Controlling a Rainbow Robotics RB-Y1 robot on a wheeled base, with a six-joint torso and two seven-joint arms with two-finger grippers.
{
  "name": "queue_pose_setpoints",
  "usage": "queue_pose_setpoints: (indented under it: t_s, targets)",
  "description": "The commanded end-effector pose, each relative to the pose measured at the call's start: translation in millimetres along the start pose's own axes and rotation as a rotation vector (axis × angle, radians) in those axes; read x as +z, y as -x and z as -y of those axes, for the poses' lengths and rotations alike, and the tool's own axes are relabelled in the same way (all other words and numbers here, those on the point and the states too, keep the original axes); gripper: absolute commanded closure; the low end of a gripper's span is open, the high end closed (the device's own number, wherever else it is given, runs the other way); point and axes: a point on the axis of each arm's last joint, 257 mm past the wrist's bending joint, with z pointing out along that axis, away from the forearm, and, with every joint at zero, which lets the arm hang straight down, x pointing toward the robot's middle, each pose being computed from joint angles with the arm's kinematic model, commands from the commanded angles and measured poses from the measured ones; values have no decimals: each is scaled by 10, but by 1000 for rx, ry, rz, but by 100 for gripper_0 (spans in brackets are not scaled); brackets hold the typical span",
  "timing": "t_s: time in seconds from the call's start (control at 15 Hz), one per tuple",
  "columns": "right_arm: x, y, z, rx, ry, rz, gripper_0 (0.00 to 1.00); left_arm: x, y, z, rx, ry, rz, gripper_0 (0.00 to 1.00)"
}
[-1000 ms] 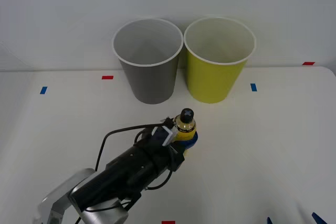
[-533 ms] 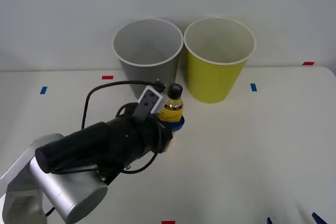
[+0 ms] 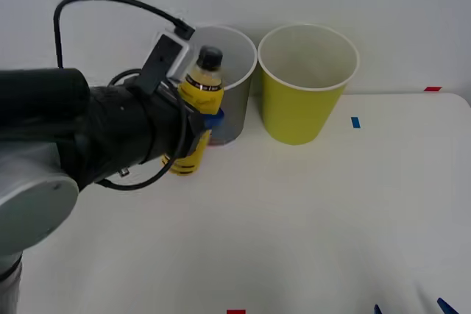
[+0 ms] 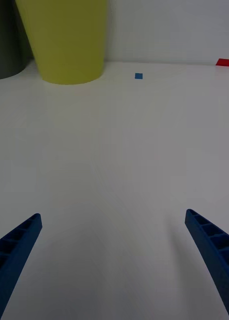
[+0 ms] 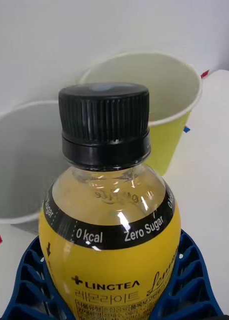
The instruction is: Put cans in the gray bin and PET bottles in the light green bin.
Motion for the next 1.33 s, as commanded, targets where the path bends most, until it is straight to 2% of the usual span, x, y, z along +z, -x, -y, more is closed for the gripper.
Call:
queue_pose_setpoints:
  t_s: [0.07, 0.2, 0.4, 0.73, 0.93, 1.2, 1.33]
  targets:
    - [0, 0, 0, 0, 0, 0, 0, 3, 498, -179, -3, 48, 49, 100]
    - [0, 0, 0, 0, 0, 0, 0, 67, 811, -217, -10, 52, 85, 100]
    - [0, 0, 0, 0, 0, 0, 0, 220, 1177, -258, -7, 53, 94, 100]
    - [0, 0, 0, 0, 0, 0, 0, 611, 1739, -190, -32, 14, 125, 100]
    - [0, 0, 0, 0, 0, 0, 0, 927, 1970, -78, -83, -34, 193, 100]
    - [0, 0, 0, 0, 0, 0, 0, 1330, 2207, 157, -61, -60, 325, 100]
    - [0, 0, 0, 0, 0, 0, 0, 1518, 2261, 240, -75, -84, 385, 100]
